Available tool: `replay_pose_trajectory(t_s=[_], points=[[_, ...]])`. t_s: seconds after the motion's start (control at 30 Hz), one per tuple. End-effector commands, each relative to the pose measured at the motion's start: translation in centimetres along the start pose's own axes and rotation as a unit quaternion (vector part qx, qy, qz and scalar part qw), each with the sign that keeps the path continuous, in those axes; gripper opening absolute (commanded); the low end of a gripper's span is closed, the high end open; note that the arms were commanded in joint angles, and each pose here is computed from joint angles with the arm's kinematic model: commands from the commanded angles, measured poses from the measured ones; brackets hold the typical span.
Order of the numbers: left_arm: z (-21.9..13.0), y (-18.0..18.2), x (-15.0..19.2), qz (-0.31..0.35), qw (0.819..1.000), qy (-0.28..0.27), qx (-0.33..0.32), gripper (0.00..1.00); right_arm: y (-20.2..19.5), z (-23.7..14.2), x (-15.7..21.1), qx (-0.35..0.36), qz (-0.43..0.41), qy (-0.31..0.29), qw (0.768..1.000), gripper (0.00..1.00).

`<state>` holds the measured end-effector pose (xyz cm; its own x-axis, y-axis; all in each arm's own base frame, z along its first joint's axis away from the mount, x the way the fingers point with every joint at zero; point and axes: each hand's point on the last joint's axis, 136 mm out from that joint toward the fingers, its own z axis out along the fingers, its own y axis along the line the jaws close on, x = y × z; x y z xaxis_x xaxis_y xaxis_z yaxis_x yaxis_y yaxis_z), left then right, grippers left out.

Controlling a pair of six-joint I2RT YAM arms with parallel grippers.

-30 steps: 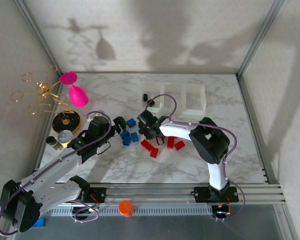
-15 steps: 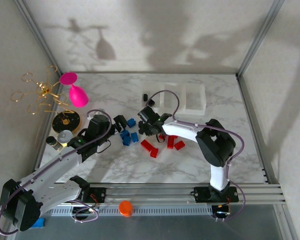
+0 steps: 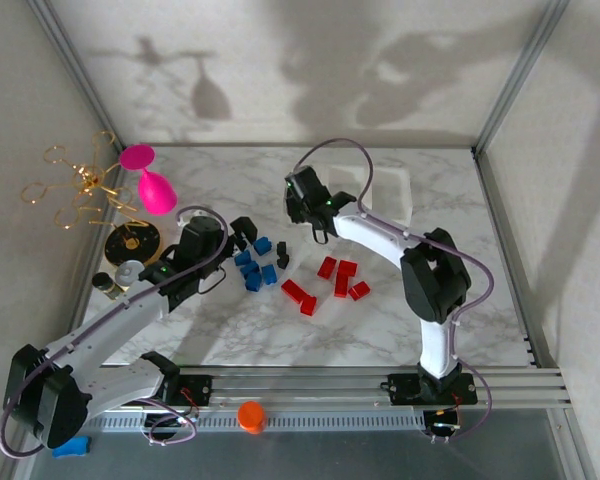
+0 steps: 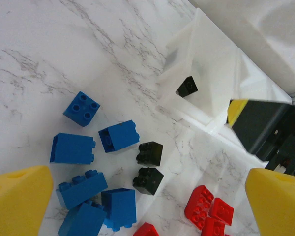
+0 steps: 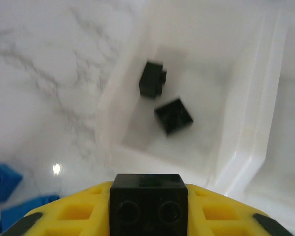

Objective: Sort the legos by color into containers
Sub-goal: Place the lego in the container.

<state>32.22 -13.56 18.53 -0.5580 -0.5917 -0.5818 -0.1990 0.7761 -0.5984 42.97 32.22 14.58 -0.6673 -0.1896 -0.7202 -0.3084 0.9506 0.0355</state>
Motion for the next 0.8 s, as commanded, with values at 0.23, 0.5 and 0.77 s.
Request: replay_pose_trajectory(t_s=[0.23, 0.5, 0.77], points=[[2.6, -1.1, -1.9, -0.009, 1.000, -0.021, 0.006, 1.00, -2.9, 6.5, -2.6, 0.062, -0.007, -0.008, 0.998, 0.24], [2.8, -0.7, -2.3, 0.000, 1.000, -0.023, -0.003, 1.00, -4.6, 9.1, -3.1, 0.091, -0.007, -0.009, 0.996, 0.34], [2.2, -0.8, -2.5, -0.002, 1.000, -0.029, 0.006, 1.00, -4.3, 7.1, -4.5, 0.076, 0.002, -0.022, 0.997, 0.48]])
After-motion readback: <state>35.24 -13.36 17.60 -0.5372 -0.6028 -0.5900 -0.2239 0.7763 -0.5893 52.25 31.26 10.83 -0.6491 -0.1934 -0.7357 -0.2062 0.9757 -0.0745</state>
